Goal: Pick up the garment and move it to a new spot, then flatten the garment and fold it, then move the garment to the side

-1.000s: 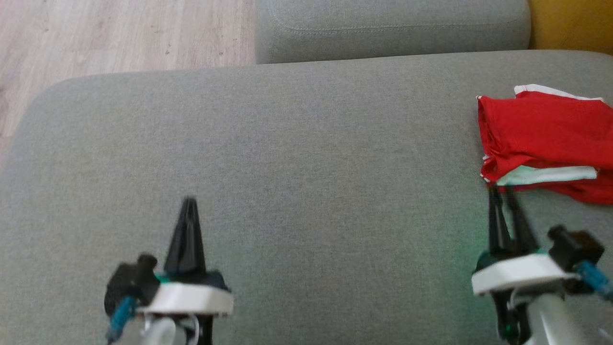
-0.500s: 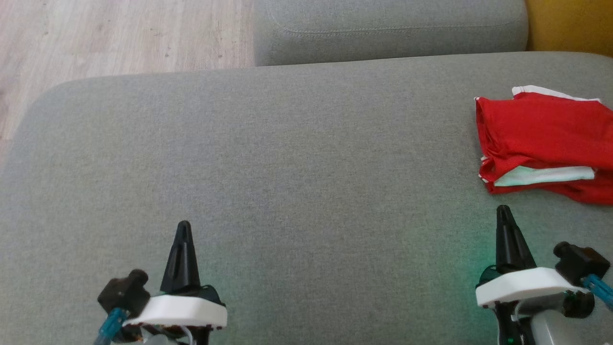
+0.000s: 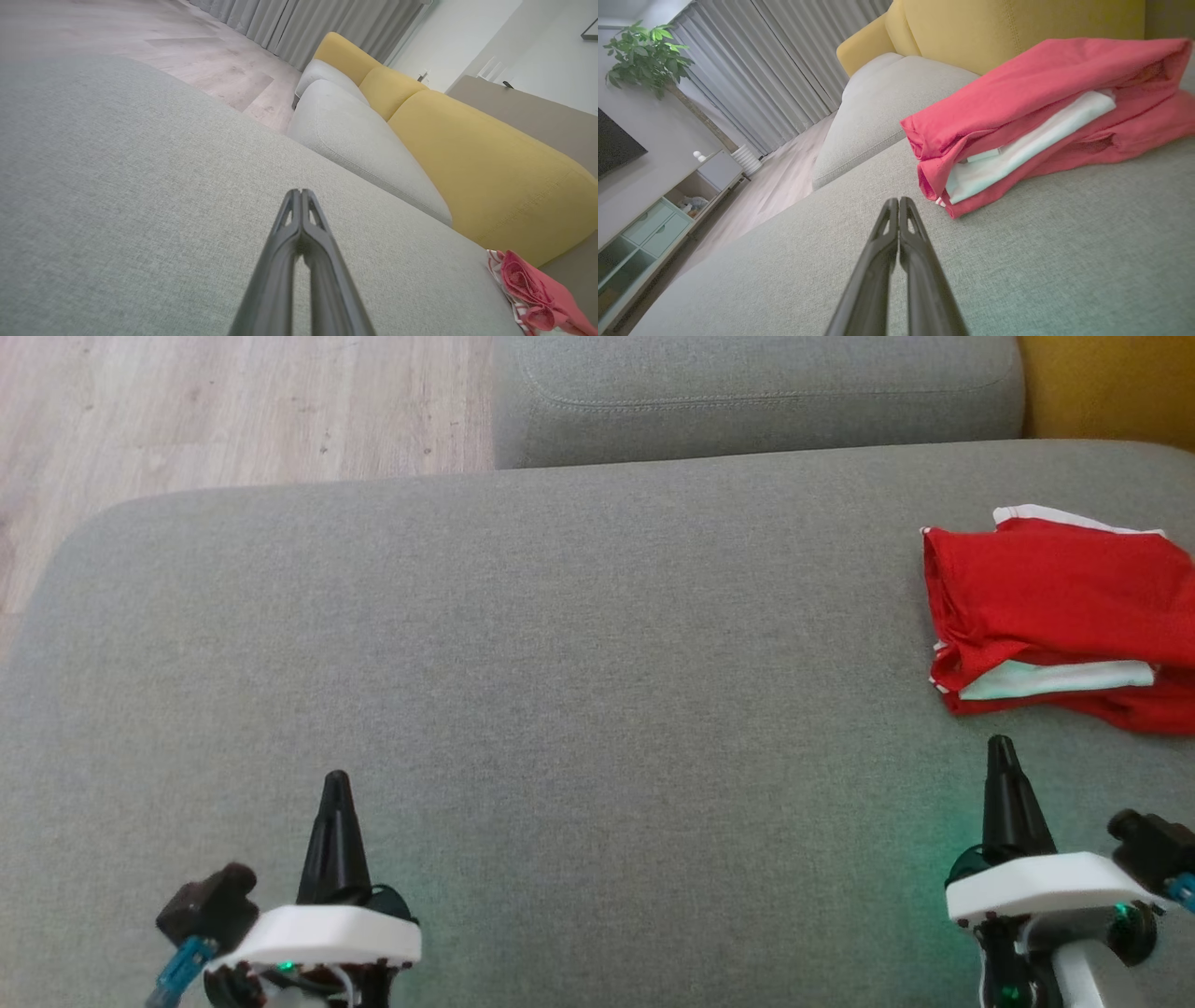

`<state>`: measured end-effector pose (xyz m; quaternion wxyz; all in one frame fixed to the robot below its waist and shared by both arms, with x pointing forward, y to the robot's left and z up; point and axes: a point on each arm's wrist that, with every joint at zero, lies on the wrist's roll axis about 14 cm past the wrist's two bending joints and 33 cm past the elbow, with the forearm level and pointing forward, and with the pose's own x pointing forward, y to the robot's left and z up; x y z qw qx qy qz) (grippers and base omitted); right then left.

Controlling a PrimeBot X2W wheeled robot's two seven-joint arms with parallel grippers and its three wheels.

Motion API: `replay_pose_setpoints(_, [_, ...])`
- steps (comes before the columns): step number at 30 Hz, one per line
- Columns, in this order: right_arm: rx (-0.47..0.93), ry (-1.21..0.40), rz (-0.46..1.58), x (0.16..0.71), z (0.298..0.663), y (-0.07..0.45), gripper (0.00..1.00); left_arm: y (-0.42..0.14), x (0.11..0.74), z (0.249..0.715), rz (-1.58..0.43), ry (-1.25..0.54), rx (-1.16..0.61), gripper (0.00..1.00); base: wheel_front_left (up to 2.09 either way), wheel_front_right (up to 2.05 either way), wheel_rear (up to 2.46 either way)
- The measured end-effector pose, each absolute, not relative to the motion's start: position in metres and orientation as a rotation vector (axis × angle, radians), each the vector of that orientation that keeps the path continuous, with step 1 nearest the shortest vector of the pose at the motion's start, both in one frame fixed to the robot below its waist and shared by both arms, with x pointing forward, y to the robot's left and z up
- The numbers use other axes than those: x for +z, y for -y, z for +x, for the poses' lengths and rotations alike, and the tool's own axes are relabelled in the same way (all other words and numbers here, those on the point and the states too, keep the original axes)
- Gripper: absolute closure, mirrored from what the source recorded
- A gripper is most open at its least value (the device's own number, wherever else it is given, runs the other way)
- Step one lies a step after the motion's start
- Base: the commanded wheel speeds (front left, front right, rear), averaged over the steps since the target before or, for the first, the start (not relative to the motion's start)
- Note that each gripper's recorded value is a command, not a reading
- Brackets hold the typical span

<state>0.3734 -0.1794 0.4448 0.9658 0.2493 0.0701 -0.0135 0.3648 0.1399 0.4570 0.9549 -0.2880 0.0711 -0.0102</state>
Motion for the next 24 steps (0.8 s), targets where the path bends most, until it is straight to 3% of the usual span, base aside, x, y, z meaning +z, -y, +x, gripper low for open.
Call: replay_pose_setpoints(24, [-0.084,-0.147,0.752,0.447,0.373,0.189,1.0,-0.153,0.455,0.366,-0.818,-0.17,0.03,1.0,0.0,0.0,0.0])
